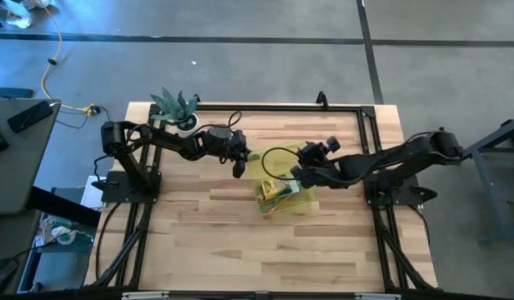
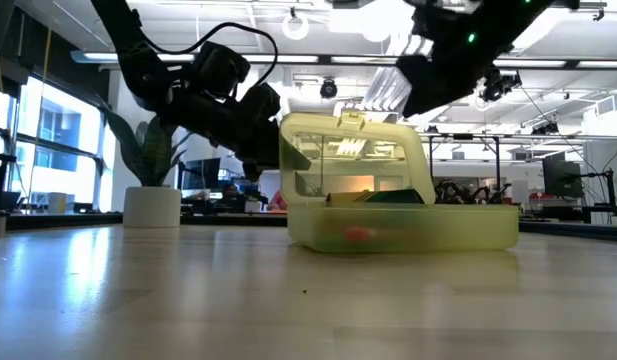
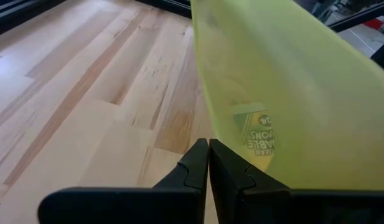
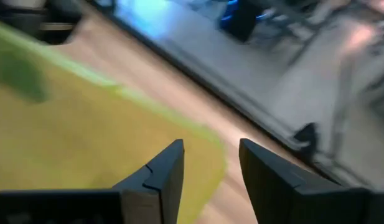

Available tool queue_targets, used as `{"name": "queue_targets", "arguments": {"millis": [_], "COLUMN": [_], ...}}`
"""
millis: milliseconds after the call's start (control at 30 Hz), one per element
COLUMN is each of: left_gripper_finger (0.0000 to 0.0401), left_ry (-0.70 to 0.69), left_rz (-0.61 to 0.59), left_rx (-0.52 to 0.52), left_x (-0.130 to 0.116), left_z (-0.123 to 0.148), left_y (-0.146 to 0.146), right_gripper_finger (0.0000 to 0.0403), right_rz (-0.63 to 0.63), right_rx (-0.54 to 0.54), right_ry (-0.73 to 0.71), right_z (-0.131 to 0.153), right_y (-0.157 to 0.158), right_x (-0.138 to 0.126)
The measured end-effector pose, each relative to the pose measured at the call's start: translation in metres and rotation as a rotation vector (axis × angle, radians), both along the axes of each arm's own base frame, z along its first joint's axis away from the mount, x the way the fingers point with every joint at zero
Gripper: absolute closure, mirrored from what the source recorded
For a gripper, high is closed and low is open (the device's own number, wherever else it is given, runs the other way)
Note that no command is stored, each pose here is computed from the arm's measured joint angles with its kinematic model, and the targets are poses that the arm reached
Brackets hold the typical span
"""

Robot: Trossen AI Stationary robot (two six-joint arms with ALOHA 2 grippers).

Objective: Pack school essentials
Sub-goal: Close the yellow box

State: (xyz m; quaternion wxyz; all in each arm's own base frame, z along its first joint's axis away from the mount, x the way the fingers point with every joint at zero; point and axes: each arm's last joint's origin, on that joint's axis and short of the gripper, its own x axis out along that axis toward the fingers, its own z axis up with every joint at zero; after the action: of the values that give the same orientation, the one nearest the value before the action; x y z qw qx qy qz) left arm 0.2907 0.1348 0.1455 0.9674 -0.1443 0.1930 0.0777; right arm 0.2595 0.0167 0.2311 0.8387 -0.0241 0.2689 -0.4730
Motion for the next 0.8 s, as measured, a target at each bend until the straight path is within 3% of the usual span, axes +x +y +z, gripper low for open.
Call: {"name": "queue_targets", "arguments": {"millis": [100, 333, 567, 800], "left_gripper_finger": [0.0396, 0.0396, 0.0396, 0.0396], "left_ry": [0.0, 0.001, 0.002, 0.001], "left_rz": [0.001, -0.004, -0.008, -0.008], "left_rx": [0.0, 0.016, 0.026, 0.027], "left_x": [0.0, 0.0, 0.0, 0.0], "left_z": [0.0, 0.0, 0.0, 0.0], "left_y": [0.0, 0.0, 0.0, 0.0], "right_gripper_finger": [0.0254, 0.0253, 0.0253, 0.0254], "right_rz": [0.102, 0.366, 0.392, 0.325], "right_rx": [0.123, 0.604, 0.743, 0.817], "right_ry": [-0.027, -0.051, 0.098, 0.188], "right_z": [0.011, 0.015, -0.022, -0.056], "right_y": [0.006, 0.031, 0.069, 0.09], "right_x": [-0.006, -0.013, -0.004, 0.002]}}
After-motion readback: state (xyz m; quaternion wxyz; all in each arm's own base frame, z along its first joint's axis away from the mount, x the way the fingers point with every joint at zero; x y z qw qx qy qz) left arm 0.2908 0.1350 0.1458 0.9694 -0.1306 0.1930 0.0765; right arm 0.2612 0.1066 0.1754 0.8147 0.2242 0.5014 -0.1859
